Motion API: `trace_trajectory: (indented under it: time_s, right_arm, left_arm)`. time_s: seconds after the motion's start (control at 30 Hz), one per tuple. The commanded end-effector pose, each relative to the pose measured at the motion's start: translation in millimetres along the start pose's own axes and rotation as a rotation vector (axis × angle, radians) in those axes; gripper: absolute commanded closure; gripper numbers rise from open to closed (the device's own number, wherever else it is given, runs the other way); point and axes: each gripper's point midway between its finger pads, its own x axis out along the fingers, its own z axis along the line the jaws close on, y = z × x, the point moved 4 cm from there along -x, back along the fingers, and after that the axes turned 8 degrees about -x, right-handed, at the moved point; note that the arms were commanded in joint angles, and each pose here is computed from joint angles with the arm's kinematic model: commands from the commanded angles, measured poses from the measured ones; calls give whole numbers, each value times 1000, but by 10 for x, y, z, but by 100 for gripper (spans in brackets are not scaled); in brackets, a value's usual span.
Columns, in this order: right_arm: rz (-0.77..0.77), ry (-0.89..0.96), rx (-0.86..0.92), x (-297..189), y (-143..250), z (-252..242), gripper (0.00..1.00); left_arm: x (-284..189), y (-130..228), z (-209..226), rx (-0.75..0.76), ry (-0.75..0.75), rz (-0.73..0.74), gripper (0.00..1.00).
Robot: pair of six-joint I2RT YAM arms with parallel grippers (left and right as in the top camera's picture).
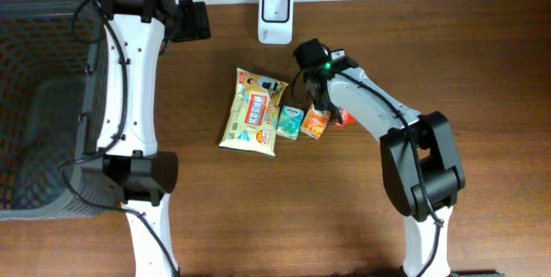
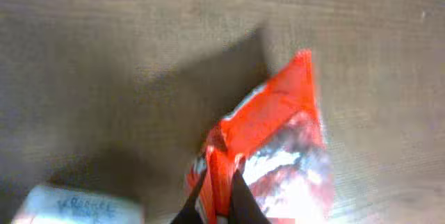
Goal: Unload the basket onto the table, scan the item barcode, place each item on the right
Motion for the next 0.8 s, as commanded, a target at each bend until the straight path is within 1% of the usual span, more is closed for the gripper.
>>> trace_trajectory:
  time_s: [0.0,0.03,0.1,0.13,0.17,0.2,0.23,0.27,0.3,0.33,0.37,0.4,0.43,0.5,0.57,0.6,0.63,0.67,0.7,0.73,0.77]
  right_arm:
    - [-82,-106,66,-576,-426,-139,96]
    - [-98,-236,63,-884,-584,-206,96]
    - [-123,-469,126,-1231,-764,-385,96]
    - [-134,-766,172,-1298,-851,-551,96]
    - [-133,-946,212,-1226,-873,-698,96]
    - [-131,-1061,248,-1142,-883,-775,96]
    - [-143,-1217,276,-999,-877,-849,96]
    - [-137,-1335,320,-817,-807,-908,96]
    - [-112,-1386,365,-629,-710,-953,96]
    - [-43,-1374,455,-308,-540,-1018,96]
    - [22,-1358,546,-3,-341,-1096,89]
    - [87,-1286,657,274,-104,-1329,78]
    - [145,-1142,707,432,57,-1550,71]
    - [243,-795,719,569,321,-2026,58]
    - [282,-523,689,443,381,-2444,58]
    - [296,-441,663,303,367,-2548,58]
    - [320,-426,637,139,353,-2533,48]
    - [329,-445,573,48,345,-2459,37]
    - [354,-476,437,1,379,-2295,33]
    - [410,-506,346,1,473,-2100,29]
    - [502,-530,309,25,629,-1886,43]
  left_arm:
    - [-2,-2,10,-10,-7,-3,1]
    - [-2,-2,10,-10,-7,-3,1]
    - [-2,-2,10,-10,-7,-3,1]
    - [-2,-2,10,-10,-7,-3,1]
    - [-2,-2,10,-10,-7,-3,1]
    - [-2,-2,10,-10,-7,-3,1]
    - [-2,-2,10,-10,-7,-3,1]
    - [-2,-2,10,-10,-7,-3,1]
    - [-2,-2,10,-10,-7,-3,1]
    - [-2,-2,10,-10,-7,-3,1]
    - [-2,-2,10,-10,-7,-3,1]
    - [-2,-2,10,-10,-7,-3,1]
    - [-2,-2,10,-10,-7,-3,1]
    - [-2,-2,10,-10,-7,-3,1]
    - [-2,-2,10,-10,-7,-3,1]
    - [-2,-2,10,-10,-7,-3,1]
    - [-2,-2,10,-10,-7,-3,1]
    - [-2,-2,10,-10,-7,-3,1]
    - [-2,-2,10,-10,-7,-3,1]
    - [-2,-2,10,-10,-7,-3,1]
    - [-2,-2,10,-10,-7,-3,1]
